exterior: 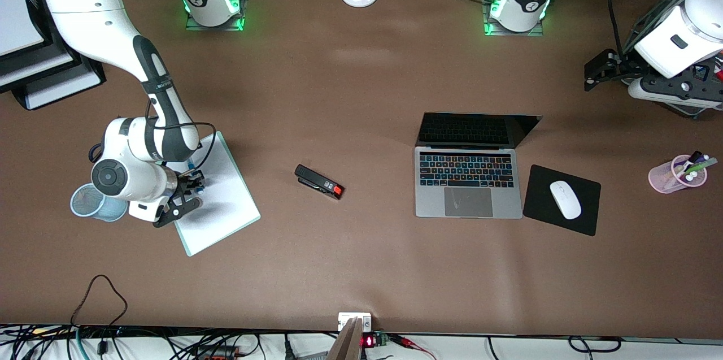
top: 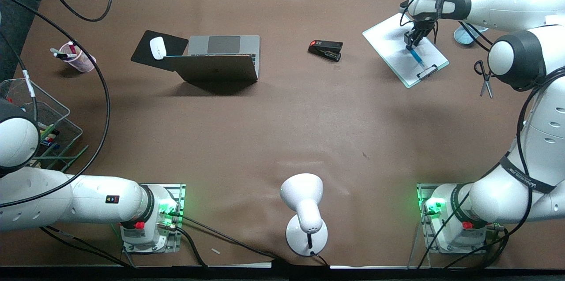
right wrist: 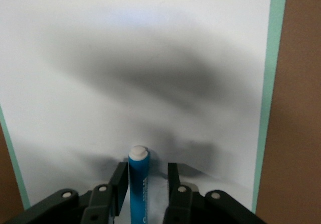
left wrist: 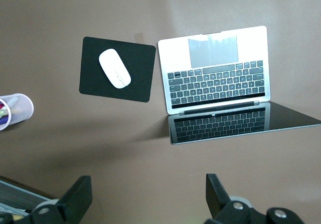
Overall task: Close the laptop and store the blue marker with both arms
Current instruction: 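Close the right gripper on the blue marker, then lift the blue marker and carry it toward the light-blue cup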
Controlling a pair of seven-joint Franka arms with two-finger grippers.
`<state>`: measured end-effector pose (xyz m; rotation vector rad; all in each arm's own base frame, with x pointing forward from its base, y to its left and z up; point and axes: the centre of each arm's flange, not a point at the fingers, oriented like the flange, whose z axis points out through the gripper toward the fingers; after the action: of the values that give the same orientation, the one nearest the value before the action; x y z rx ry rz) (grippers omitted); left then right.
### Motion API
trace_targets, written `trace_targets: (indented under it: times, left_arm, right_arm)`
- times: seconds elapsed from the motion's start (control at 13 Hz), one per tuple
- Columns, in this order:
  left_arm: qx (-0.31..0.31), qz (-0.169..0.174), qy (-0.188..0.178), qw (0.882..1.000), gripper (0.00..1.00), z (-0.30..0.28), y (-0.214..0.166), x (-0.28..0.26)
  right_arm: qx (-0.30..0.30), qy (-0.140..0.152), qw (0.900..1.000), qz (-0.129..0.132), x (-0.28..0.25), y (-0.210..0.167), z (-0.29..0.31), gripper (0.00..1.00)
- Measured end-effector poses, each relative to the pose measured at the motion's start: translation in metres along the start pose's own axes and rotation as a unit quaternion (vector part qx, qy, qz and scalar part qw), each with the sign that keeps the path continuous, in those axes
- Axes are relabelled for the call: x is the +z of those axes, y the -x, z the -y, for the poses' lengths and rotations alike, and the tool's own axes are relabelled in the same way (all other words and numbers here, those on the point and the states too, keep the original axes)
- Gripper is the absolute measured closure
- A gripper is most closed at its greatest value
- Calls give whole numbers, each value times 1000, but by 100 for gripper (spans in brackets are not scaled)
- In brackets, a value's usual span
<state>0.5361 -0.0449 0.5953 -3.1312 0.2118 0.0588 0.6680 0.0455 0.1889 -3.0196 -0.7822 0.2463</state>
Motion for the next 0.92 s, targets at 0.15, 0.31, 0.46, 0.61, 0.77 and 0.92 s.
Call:
trace_targets:
  times: [0.15, 0.31, 0.46, 0.61, 0.77, 0.92]
  left_arm:
    - [0, 0, 0, 1000, 0, 0, 0, 0]
    - [0, 0, 0, 1000, 0, 0, 0, 0]
    - [0, 0, 0, 1000, 0, 0, 0, 0]
    - [0, 0, 0, 1000, 0, 0, 0, 0]
    - [0, 0, 0, 1000, 0, 0, 0, 0]
    - [0, 0, 0, 1000, 0, 0, 0, 0]
  right_arm:
    - [0, 0, 1000, 0, 0, 0, 0, 65]
    - [1, -1, 1000, 0, 1, 0, 0, 69]
    - [1, -1, 1000, 1, 2, 0, 0, 77]
    - [1, -1, 1000, 1, 1, 0, 0, 84]
    - [2, -1, 1000, 0, 1, 0, 0, 84]
    - [1, 0, 1000, -3, -2, -2, -1, 84]
